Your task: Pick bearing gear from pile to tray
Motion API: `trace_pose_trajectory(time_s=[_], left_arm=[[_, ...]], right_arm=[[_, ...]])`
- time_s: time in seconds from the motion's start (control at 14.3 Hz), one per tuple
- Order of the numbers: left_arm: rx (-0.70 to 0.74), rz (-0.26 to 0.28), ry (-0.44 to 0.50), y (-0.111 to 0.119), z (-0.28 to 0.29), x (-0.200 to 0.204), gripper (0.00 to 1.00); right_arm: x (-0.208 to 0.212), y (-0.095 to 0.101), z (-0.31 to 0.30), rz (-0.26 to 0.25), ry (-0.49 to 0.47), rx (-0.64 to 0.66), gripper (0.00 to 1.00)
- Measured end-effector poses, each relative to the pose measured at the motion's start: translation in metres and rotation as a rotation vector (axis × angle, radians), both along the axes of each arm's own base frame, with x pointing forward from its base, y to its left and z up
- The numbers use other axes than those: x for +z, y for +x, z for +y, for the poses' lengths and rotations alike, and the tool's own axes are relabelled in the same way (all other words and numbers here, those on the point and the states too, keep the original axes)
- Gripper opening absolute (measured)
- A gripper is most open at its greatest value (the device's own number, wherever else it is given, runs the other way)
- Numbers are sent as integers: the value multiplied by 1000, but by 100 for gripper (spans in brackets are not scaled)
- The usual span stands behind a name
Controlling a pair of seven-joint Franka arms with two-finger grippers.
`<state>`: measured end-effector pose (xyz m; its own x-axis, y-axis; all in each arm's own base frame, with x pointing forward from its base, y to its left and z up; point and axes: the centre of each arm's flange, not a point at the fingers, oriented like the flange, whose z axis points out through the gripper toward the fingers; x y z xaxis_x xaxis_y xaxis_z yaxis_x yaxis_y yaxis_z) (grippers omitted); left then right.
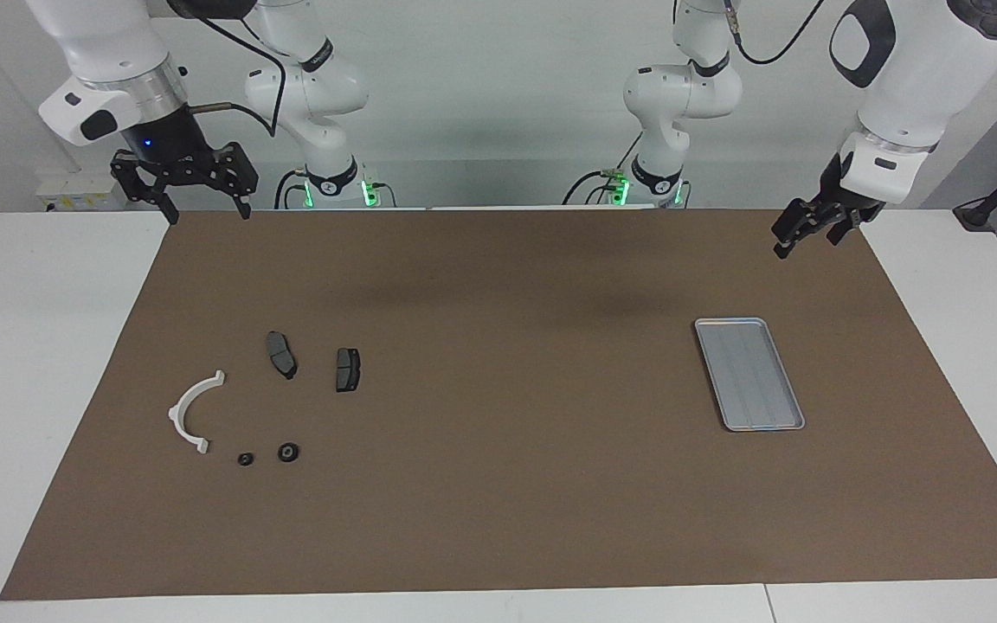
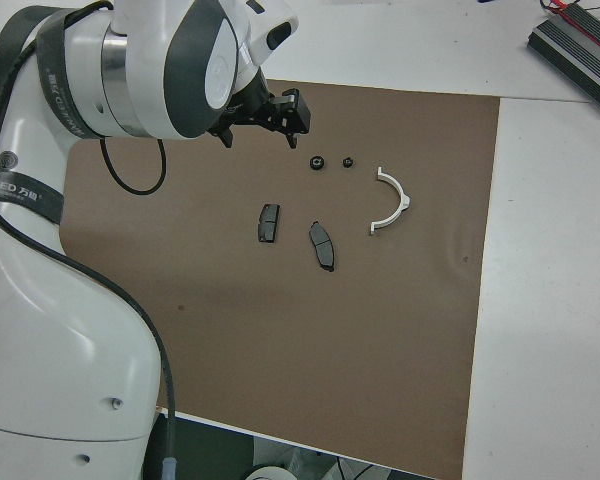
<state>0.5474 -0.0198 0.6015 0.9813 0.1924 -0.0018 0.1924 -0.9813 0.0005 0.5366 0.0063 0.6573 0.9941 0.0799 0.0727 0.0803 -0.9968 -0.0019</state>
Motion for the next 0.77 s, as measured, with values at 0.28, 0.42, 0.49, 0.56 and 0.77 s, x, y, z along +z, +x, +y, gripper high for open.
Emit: trace_pose_trajectory(time_s=[0.28,0.42,0.49,0.56,0.77], left_arm=[[0,0,0,0,0,0,100],[0,0,0,0,0,0,100],[0,0,0,0,0,0,100],[0,0,0,0,0,0,100],[0,0,0,0,0,0,100]], right_arm=[[-34,23,2,-13,-8,14,100],[-56,34,1,-25,-11,17,100],[-69,37,0,-30,-12,17,100],[-83,39,0,-37,-12,17,100],[-124,46,0,-47,-14,17,100]])
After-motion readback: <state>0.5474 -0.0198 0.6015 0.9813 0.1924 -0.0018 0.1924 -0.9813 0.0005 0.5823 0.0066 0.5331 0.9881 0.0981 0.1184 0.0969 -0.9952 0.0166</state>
